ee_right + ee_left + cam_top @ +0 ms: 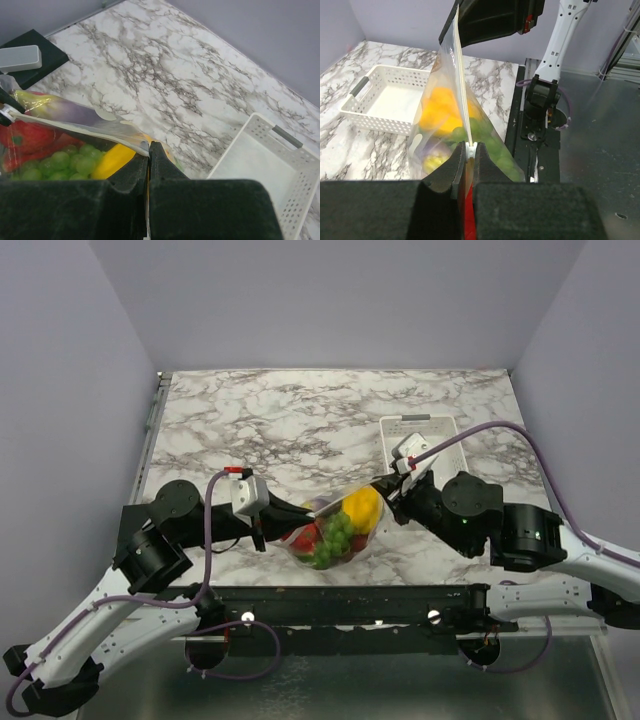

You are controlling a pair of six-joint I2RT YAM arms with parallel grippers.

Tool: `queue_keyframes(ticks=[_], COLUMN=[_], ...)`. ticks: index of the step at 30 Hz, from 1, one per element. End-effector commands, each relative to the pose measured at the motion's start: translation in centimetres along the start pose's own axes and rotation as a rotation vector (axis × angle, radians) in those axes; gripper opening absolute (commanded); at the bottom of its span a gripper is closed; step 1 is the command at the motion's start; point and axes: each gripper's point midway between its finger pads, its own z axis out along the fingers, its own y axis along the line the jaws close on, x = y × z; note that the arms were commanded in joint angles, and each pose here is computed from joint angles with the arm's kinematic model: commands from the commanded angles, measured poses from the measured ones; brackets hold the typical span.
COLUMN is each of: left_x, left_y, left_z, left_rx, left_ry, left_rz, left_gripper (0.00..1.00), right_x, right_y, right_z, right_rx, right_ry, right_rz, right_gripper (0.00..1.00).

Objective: Place the food in the zip-top bag and seal the zipper
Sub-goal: Zip the zipper food storage bag at the center of the board.

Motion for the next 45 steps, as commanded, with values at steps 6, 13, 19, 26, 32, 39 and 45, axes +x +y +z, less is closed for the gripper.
queue_keyframes(ticks=[6, 13, 19, 26, 32, 39, 45], left_x=[1.1, 1.4, 1.1, 1.5, 1.8, 1.8, 1.6], left_y=[-1.1, -1.2, -1.2, -1.0, -0.8, -0.6, -1.2], left_z=[-1.6, -1.7, -1.8, -1.5, -1.0, -0.4, -0.3], left_rx=[0.005, 0.006, 0.002, 0.006, 0.01, 0.018, 0.059], left_ry=[0.03, 0.034, 0.029, 0.047, 0.065, 0.08, 0.083], left_rz=[-0.034, -0.037, -0.034, -0.043, -0.045, -0.049, -0.057], left_gripper=[0.0, 0.0, 0.0, 0.0, 0.0, 0.0, 0.0], right_x=[-1.8, -1.9, -1.9, -1.9, -2.9, -2.6, -0.1], right_y=[-6.6, -6.9, -5.4, -1.4, 2.0, 6.5, 8.8], right_z=[-1.9, -1.9, -1.7, -1.7, -2.4, -2.4, -1.1], right_rx=[0.319, 0.347, 0.244, -0.017, -0.232, -0.464, -0.552], right_ry=[-0.102, -0.12, -0.118, -0.09, -0.099, -0.03, 0.076], right_rz=[0.083, 0.096, 0.077, 0.012, -0.043, -0.121, -0.204], right_gripper=[0.01, 0.01, 0.01, 0.29, 0.61, 0.71, 0.77])
